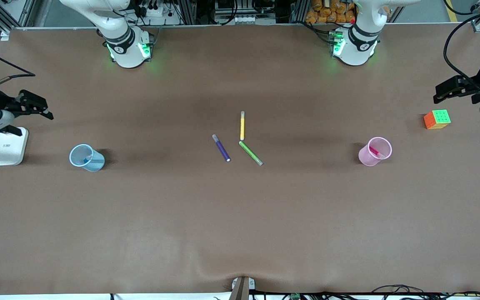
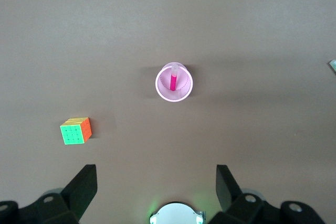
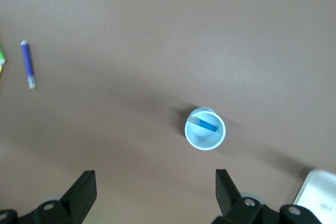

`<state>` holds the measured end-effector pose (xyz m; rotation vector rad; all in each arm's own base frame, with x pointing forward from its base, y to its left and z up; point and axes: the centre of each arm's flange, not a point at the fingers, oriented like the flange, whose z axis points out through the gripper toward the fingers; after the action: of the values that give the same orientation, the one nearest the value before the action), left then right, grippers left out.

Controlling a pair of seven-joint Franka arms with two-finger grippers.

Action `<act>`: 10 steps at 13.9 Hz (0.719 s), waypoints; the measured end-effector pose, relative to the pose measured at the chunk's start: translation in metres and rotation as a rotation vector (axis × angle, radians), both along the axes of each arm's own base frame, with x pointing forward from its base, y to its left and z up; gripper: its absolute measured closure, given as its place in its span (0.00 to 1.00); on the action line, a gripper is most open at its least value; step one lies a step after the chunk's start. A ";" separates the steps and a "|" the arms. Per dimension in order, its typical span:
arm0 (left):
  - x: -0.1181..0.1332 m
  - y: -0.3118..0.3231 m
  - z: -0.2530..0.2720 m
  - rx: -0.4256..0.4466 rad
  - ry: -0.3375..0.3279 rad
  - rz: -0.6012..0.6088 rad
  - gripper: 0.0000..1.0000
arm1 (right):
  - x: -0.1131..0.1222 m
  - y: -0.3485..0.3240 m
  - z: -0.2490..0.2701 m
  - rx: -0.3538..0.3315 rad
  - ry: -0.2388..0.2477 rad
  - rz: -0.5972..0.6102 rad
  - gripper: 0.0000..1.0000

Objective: Place pink and blue markers in matching cups

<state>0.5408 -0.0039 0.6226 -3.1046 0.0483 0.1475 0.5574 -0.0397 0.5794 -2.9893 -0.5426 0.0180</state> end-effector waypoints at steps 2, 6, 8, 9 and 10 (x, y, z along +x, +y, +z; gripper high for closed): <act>0.000 0.000 0.000 0.000 0.000 0.000 0.00 | -0.006 -0.006 0.009 -0.028 0.017 -0.119 0.00; 0.000 0.000 0.000 0.000 0.000 0.001 0.00 | -0.020 -0.008 0.026 -0.045 0.082 -0.312 0.00; 0.000 0.000 0.000 0.000 0.000 0.001 0.00 | -0.025 -0.006 0.029 -0.050 0.100 -0.365 0.00; 0.000 0.001 0.000 0.000 0.000 0.001 0.00 | -0.026 -0.007 0.030 -0.051 0.102 -0.378 0.00; 0.000 0.001 0.000 0.000 0.000 0.001 0.00 | -0.026 -0.009 0.030 -0.051 0.102 -0.387 0.00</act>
<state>0.5409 -0.0033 0.6225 -3.1047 0.0468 0.1477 0.5313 -0.0492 0.6095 -3.0652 0.0520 0.1541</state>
